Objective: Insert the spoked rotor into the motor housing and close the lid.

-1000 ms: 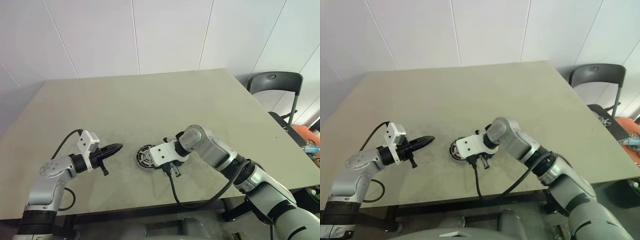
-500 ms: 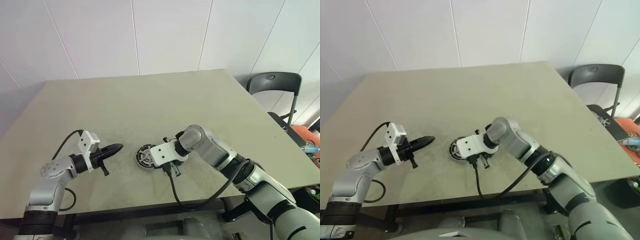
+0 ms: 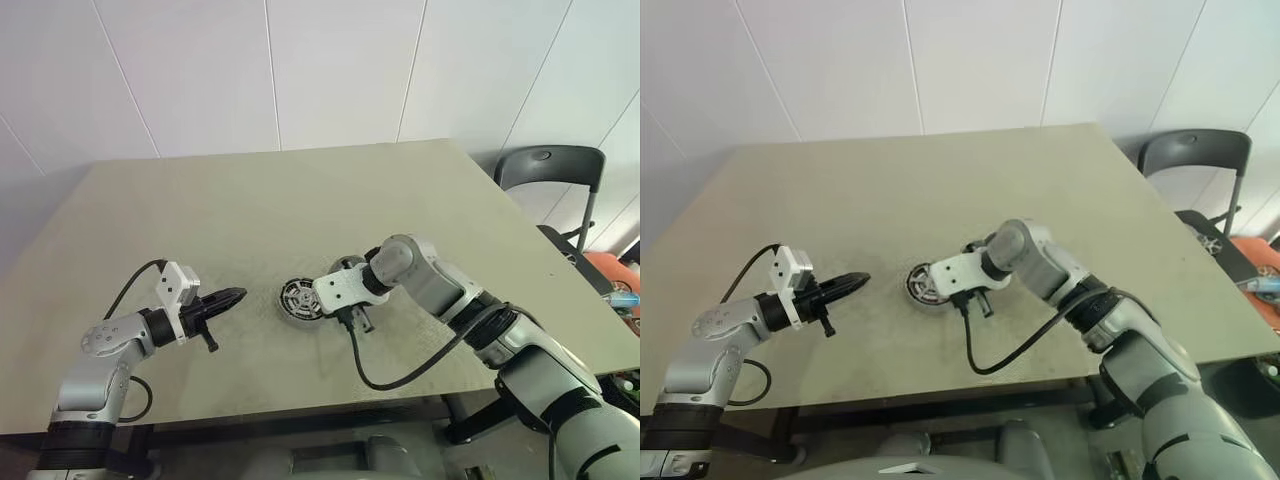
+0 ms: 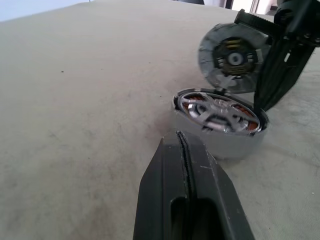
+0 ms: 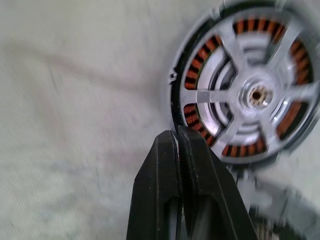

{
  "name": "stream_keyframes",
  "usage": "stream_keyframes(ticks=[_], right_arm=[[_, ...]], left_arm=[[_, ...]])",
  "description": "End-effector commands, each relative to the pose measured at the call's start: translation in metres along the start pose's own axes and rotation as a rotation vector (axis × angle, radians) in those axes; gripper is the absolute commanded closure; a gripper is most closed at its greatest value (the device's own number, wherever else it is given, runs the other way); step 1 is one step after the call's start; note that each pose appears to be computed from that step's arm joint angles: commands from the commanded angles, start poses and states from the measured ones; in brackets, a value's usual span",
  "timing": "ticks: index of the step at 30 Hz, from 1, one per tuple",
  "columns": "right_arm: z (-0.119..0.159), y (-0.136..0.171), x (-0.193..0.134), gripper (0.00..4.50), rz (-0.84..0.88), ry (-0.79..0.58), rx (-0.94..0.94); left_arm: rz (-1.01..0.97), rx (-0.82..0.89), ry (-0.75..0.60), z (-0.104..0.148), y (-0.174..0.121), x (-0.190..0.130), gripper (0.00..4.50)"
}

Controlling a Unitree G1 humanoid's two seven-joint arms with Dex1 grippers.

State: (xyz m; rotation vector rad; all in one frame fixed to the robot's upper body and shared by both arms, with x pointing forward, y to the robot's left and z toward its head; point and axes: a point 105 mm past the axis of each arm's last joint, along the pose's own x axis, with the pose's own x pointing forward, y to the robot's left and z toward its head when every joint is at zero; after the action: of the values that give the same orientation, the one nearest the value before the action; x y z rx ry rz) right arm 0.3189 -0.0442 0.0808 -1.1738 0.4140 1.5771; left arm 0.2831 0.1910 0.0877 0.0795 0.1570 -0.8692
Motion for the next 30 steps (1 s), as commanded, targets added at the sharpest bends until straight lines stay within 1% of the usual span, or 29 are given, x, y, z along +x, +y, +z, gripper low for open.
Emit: stream_keyframes(ticks=[1,3,5,6,8,10,12,14,19,21,24,27,30], right_arm=[[-0.005,-0.010,-0.009,3.99,-0.055,0.028,0.002],[-0.002,-0.008,-0.009,3.50,-0.049,0.004,0.006],[0.011,-0.007,-0.010,2.79,-0.038,-0.072,0.025],[0.019,-0.005,-0.012,2.55,-0.022,-0.121,0.042],[0.034,-0.001,-0.017,2.55,0.010,-0.207,0.050],[0.042,-0.003,-0.020,2.55,-0.006,-0.261,0.060],[0.054,-0.010,-0.025,2.55,-0.044,-0.338,0.101],[0.063,-0.025,-0.031,2.55,-0.118,-0.420,0.178],[0.052,-0.041,-0.035,2.55,-0.213,-0.408,0.264],[0.046,-0.059,-0.040,2.55,-0.313,-0.408,0.319],[0.028,-0.089,-0.051,2.55,-0.499,-0.367,0.405],[0.024,-0.105,-0.064,2.55,-0.595,-0.398,0.461],[0.023,-0.113,-0.075,2.55,-0.638,-0.429,0.489]], left_arm=[[-0.003,0.040,-0.028,0.010,0.001,0.002,4.50],[-0.001,0.041,-0.026,0.009,0.002,0.002,4.50],[-0.001,0.041,-0.025,0.009,0.002,0.002,4.50],[-0.002,0.041,-0.024,0.009,0.002,0.002,4.50],[-0.003,0.041,-0.023,0.009,0.002,0.002,4.50],[-0.004,0.041,-0.023,0.009,0.002,0.002,4.50],[-0.005,0.040,-0.022,0.009,0.002,0.002,4.50],[-0.007,0.041,-0.022,0.009,0.002,0.002,4.50],[-0.010,0.042,-0.023,0.009,0.002,0.003,4.50],[-0.010,0.042,-0.022,0.009,0.003,0.003,4.50],[-0.015,0.041,-0.021,0.008,0.002,0.004,4.50],[-0.018,0.039,-0.019,0.007,0.001,0.004,4.50],[-0.019,0.037,-0.018,0.007,0.002,0.005,4.50]])
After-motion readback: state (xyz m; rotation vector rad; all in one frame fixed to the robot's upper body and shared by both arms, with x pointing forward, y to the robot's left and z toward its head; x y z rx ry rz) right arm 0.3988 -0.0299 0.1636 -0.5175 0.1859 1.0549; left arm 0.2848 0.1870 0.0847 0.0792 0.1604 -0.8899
